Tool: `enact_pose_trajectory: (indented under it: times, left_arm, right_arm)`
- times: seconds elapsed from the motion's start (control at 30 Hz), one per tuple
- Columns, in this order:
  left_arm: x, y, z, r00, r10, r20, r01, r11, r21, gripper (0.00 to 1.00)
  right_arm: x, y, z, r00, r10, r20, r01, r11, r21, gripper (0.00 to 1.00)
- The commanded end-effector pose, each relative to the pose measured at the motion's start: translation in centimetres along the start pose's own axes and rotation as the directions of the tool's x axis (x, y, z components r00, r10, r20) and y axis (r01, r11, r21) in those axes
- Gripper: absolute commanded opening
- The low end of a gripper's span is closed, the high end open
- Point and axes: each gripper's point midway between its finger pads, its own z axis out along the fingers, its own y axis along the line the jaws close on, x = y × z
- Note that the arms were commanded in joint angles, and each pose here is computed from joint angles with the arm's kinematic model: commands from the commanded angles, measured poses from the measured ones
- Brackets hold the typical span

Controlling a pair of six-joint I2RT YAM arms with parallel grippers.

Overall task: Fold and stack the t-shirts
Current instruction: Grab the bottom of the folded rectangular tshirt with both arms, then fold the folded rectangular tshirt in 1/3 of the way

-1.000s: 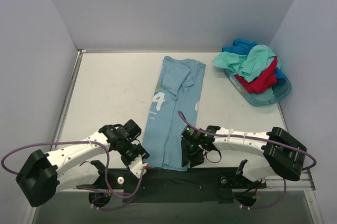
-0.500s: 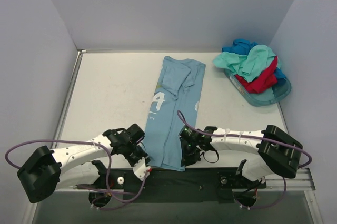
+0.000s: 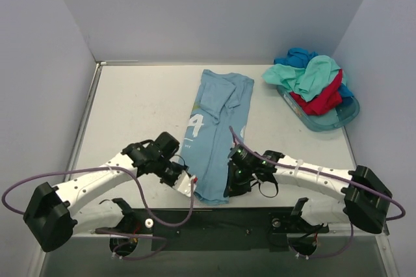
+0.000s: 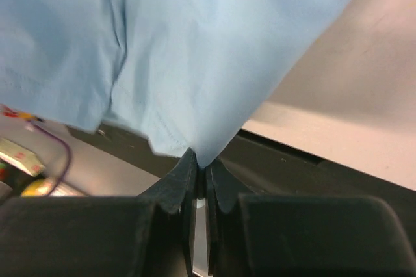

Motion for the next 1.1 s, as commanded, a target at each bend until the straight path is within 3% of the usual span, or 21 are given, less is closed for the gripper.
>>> enact_pose_trajectory:
  times: [0.0,0.07,0.2,0.43,0.57,0.83,1.07]
  left_arm:
    - [-2.1,4.7,-3.0,0.961,-0.247,0.124,0.257,0.963,-0.075,0.0]
    - [-1.0,7.3,-4.0,0.926,-0.351,0.139,0.368,0.922,-0.123,0.0]
    - [0.4,13.1,-4.9,0.881,-0.438,0.177,0.469,0.857,-0.214,0.0]
    - [4.4,21.3,-5.0,0.853,-0.499,0.151,0.517,0.773,-0.367,0.0]
    - [6.8,25.4,-6.0,0.864,-0.485,0.138,0.489,0.74,-0.461,0.0]
    - [9.2,30.1,-5.2,0.864,-0.479,0.152,0.485,0.715,-0.504,0.0]
    - [11.3,30.2,-3.8,0.849,-0.51,0.141,0.509,0.716,-0.478,0.0]
  right_arm:
    - [-4.3,0.5,-3.4,0.993,0.053,0.109,-0.047,0.998,-0.051,0.0]
    - [-6.6,0.2,-4.4,0.985,0.078,0.152,-0.069,0.996,-0.062,0.0]
    - [-10.8,-1.0,-5.3,0.98,0.093,0.178,-0.081,0.994,-0.071,0.0]
    - [-18.3,-2.7,-6.2,0.971,0.154,0.185,-0.138,0.986,-0.098,0.0]
    - [-20.9,-3.9,-6.0,0.968,0.192,0.161,-0.177,0.978,-0.107,0.0]
    - [-24.3,-5.8,-5.0,0.965,0.22,0.142,-0.208,0.973,-0.097,0.0]
    - [-26.6,-6.4,-4.0,0.963,0.239,0.128,-0.228,0.969,-0.092,0.0]
